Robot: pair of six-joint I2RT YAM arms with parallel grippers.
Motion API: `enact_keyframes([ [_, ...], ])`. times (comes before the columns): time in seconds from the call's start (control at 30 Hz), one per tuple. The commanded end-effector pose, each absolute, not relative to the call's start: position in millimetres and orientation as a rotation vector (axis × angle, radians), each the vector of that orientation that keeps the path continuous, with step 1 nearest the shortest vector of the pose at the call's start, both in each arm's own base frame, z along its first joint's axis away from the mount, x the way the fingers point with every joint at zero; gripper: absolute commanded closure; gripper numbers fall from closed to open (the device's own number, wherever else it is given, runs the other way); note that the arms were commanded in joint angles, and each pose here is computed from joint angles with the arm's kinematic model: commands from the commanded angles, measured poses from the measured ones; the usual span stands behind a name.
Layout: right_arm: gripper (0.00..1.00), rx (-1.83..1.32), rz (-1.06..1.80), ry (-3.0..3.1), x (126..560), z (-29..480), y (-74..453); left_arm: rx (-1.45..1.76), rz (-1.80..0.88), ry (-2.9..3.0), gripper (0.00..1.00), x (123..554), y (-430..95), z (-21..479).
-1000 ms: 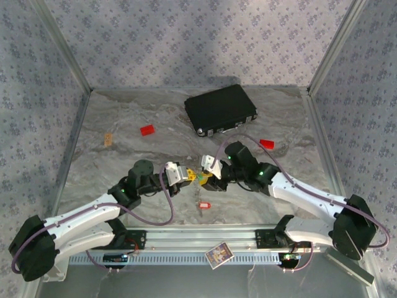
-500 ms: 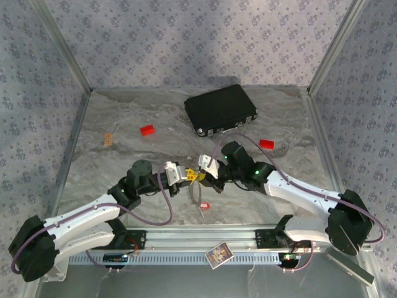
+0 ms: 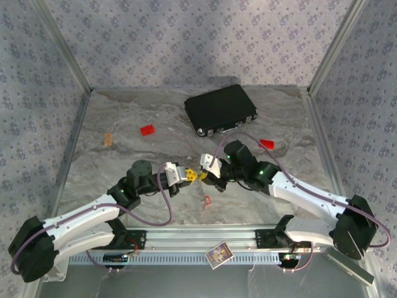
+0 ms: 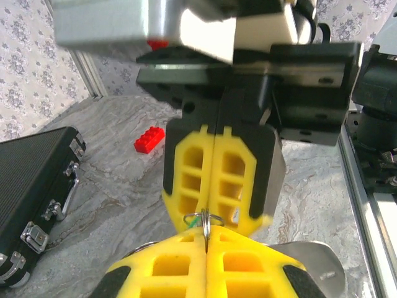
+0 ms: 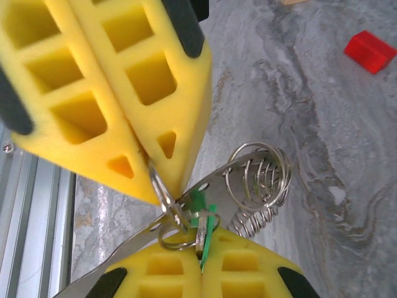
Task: Put the keys on the keyring
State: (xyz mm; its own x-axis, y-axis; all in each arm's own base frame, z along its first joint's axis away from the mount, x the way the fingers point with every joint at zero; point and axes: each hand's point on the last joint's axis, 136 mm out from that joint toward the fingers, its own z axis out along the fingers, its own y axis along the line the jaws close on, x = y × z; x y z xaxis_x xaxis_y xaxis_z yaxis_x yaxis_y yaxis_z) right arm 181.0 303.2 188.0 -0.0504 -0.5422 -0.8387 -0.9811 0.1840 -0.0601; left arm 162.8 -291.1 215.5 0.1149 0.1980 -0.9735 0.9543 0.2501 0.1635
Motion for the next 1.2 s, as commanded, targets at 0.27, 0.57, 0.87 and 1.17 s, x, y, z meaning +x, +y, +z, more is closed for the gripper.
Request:
enact_keyframes([
  [0.27, 1.00, -1.372, 0.612, 1.676, 191, 215, 288, 1.205, -0.773, 1.316, 1.00, 165, -290, 225],
  [0.57, 1.00, -1.366, 0.591, 1.612, 188, 236, 287, 1.180, -0.748, 1.338, 0.73, 173, -291, 226],
  [0.87, 1.00, -1.333, 0.490, 1.630, 200, 243, 278, 0.945, -0.620, 1.331, 0.58, 195, -262, 262],
  [1.17, 1.00, -1.352, 0.558, 1.548, 203, 269, 325, 0.377, -0.300, 1.413, 0.41, 237, -158, 323],
])
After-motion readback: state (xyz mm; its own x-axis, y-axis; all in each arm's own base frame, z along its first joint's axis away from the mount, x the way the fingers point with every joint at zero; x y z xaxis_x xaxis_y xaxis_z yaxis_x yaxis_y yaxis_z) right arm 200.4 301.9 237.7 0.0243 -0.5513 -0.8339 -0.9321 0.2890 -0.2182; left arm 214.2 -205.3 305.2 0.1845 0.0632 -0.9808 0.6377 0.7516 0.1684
